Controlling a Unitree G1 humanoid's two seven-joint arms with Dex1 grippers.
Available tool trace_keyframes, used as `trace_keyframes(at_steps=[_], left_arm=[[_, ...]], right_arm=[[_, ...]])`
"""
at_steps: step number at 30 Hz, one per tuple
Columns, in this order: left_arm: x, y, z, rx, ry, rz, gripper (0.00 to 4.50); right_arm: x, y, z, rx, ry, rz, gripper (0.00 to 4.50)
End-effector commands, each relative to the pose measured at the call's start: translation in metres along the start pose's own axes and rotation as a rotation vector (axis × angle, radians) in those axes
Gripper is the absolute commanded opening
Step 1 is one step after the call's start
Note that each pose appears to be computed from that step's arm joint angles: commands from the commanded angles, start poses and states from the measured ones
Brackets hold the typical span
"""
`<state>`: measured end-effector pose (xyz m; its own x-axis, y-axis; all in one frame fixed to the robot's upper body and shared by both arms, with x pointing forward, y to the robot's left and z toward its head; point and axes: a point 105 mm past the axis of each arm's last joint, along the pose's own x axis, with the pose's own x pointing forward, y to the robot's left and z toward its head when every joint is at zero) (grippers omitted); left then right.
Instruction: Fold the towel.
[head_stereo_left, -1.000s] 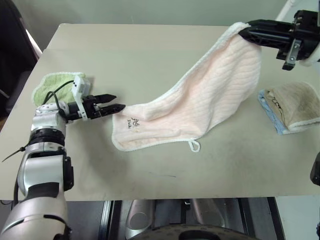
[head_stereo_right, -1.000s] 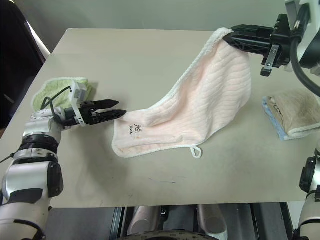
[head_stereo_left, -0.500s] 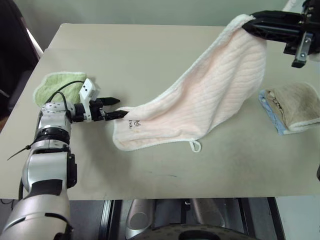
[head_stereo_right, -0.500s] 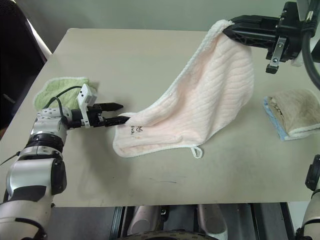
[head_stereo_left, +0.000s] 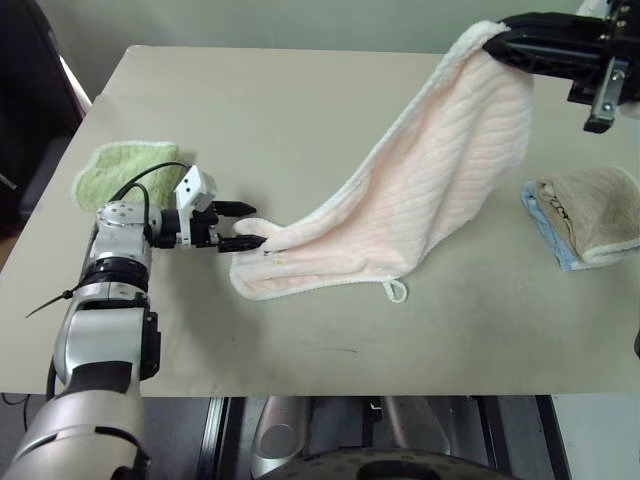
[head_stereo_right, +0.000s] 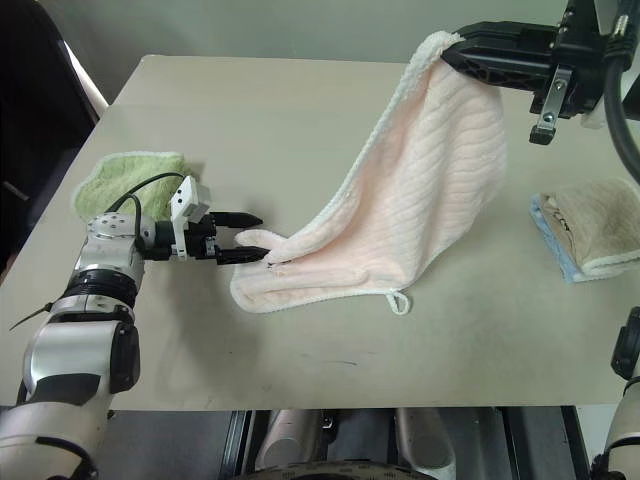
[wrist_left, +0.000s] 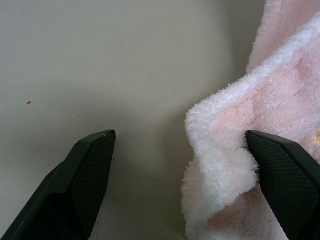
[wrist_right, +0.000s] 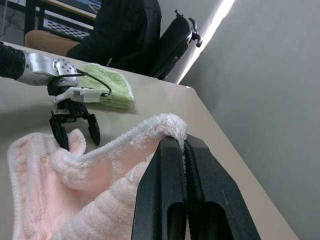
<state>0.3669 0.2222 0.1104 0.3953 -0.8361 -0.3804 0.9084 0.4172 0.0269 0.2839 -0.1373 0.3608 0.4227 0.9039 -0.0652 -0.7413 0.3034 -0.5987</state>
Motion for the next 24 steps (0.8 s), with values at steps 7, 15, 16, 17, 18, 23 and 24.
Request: trace_keyframes(at_steps=[7, 15, 16, 17, 18, 23, 24], left_arm=[[0.003, -0.008, 0.007, -0.067, -0.060, -0.089, 2.97], [-0.002, -0.010, 0.011, -0.074, -0.075, -0.110, 0.16], [-0.003, -0.009, 0.011, -0.070, -0.078, -0.105, 0.07], [-0.003, -0.008, 0.012, -0.067, -0.083, -0.097, 0.07], [-0.003, -0.007, 0.013, -0.064, -0.093, -0.085, 0.07], [-0.003, 0.000, 0.020, -0.082, -0.132, -0.036, 0.07], [-0.002, 0.001, 0.021, -0.092, -0.143, -0.028, 0.07]], right_arm=[[-0.005, -0.002, 0.010, -0.067, -0.001, -0.028, 0.00], [-0.005, -0.001, 0.007, -0.071, 0.012, -0.032, 0.00], [-0.005, -0.001, 0.006, -0.071, 0.013, -0.033, 0.00], [-0.005, -0.001, 0.006, -0.070, 0.014, -0.033, 0.00], [-0.005, -0.001, 0.005, -0.069, 0.016, -0.034, 0.00], [-0.006, -0.001, 0.003, -0.066, 0.019, -0.036, 0.00], [-0.006, -0.001, 0.003, -0.065, 0.020, -0.035, 0.00]])
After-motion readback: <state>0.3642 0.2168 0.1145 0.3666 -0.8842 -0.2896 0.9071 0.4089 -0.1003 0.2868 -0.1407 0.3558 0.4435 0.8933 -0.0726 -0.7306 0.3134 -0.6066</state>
